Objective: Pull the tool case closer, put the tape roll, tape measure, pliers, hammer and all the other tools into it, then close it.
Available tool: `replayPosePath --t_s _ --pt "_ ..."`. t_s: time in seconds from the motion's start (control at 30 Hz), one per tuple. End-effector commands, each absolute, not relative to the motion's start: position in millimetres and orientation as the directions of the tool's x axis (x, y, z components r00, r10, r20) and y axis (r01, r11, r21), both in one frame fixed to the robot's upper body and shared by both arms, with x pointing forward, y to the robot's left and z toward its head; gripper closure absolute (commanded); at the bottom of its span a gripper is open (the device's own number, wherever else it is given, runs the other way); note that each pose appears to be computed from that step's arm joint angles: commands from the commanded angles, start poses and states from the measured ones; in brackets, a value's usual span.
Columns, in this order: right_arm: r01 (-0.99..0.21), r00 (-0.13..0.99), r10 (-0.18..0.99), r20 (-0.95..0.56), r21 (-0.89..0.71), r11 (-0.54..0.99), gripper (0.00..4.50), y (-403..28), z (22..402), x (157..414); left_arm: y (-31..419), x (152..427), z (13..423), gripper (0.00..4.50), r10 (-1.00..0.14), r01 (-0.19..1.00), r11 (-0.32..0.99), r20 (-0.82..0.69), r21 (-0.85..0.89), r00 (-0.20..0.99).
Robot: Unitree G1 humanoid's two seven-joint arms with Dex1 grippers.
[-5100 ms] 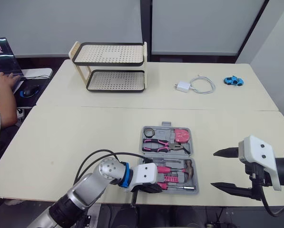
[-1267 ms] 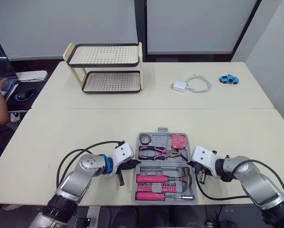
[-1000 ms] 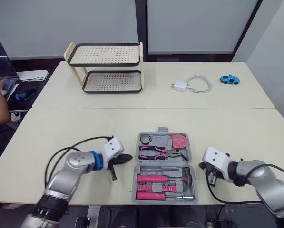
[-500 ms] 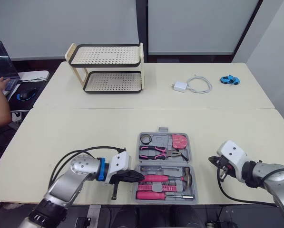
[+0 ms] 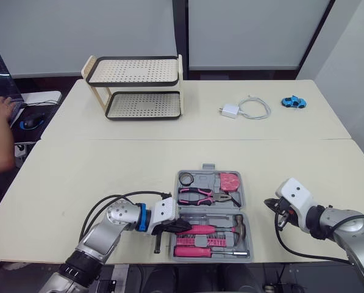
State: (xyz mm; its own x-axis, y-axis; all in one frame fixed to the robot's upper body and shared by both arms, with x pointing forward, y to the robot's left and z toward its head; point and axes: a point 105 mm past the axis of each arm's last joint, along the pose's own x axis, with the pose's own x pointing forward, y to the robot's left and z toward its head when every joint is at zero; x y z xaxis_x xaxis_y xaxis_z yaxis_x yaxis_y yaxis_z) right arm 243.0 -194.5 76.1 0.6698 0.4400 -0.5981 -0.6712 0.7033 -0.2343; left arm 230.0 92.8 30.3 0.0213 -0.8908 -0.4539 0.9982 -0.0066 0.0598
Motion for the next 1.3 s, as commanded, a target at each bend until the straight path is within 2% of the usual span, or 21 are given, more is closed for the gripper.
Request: replayPosePath --t_s 0.03,0.47,0.83,0.97,1.07,1.17,1.3 --pt "-0.679 0.681 0.459 -0.571 -0.256 0.688 4.49 -190 85 244 88 216 37 4.5 -0.892 0.993 -0.084 -0.451 0.081 -0.039" --pt "-0.691 0.672 0.471 -0.571 -0.255 0.676 4.49 -185 85 244 74 209 17 4.5 -0.848 0.984 -0.144 -0.526 0.101 -0.07" --pt "-0.688 0.677 0.471 -0.566 -0.259 0.677 4.49 -185 88 246 77 212 3 4.5 -0.82 0.989 -0.117 -0.571 0.094 -0.042" --pt "-0.662 0.688 0.493 -0.533 -0.183 0.726 4.49 -182 91 250 77 211 2 4.5 -0.812 0.989 -0.122 -0.581 0.088 -0.049" --pt "-0.63 0.68 0.544 -0.491 -0.012 0.776 4.49 -179 97 254 78 210 1 4.5 -0.807 0.989 -0.124 -0.589 0.082 -0.052" --pt "-0.596 0.672 0.586 -0.454 0.139 0.791 3.61 -178 105 261 79 209 1 4.5 -0.803 0.989 -0.127 -0.594 0.078 -0.056" --pt "-0.55 0.653 0.576 -0.492 0.216 0.807 2.24 -182 102 272 79 209 1 4.5 -0.798 0.989 -0.127 -0.599 0.071 -0.059"
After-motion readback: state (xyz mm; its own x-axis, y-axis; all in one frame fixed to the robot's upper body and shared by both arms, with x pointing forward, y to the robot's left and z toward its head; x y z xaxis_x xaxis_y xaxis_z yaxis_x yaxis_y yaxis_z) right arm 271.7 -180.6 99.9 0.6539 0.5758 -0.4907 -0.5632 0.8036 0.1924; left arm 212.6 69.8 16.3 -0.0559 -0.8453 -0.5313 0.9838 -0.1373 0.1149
